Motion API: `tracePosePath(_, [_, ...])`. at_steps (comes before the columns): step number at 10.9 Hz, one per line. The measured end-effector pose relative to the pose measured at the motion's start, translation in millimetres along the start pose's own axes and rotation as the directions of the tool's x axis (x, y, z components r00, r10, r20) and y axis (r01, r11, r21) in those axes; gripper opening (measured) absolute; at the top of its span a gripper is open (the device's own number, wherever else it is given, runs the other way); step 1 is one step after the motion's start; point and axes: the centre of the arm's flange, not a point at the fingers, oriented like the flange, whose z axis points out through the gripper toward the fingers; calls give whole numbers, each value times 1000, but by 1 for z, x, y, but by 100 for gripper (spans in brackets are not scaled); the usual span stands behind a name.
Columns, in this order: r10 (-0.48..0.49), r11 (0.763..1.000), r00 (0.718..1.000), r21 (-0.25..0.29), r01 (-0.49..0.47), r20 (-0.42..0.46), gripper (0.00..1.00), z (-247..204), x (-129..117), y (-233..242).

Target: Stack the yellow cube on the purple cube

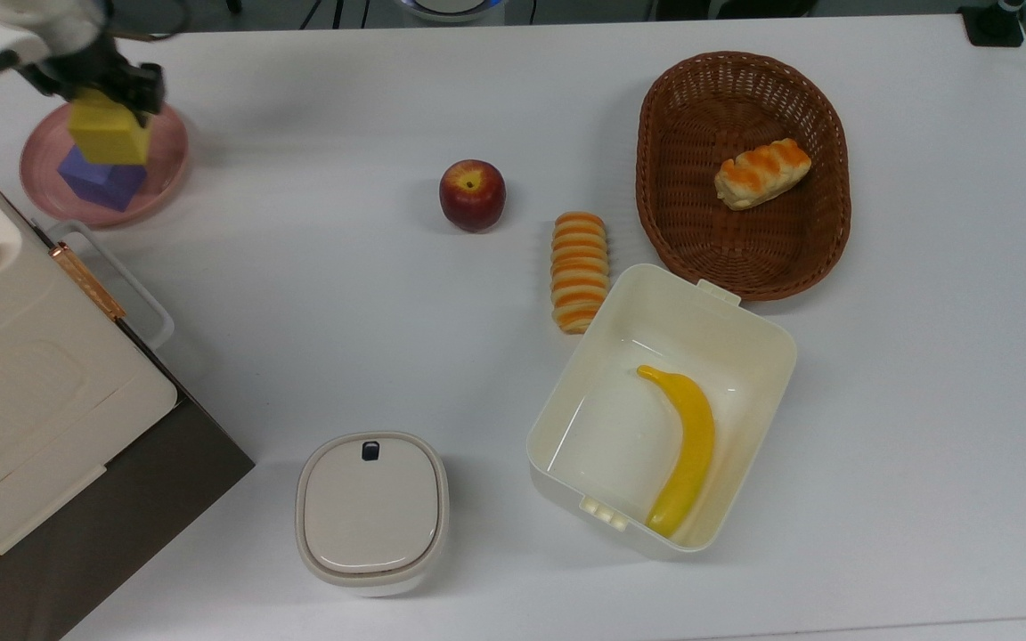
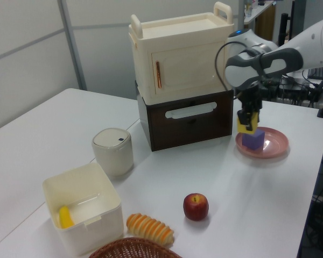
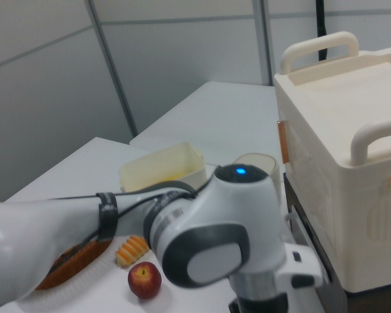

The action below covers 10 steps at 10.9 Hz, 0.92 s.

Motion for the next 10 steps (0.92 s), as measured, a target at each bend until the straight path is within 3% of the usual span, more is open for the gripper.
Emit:
tracePosePath(2, [-11,1000,1000,4,11,-5,56,13,-8,27])
tracePosePath(6, [-15,1000,1000,3,15,-19,56,38,4,32])
tracePosePath(7, [-14,1000,1000,1,14,-23,61,37,5,33])
tracePosePath(10, [-12,1000,999,-5,12,-35,100,31,7,36])
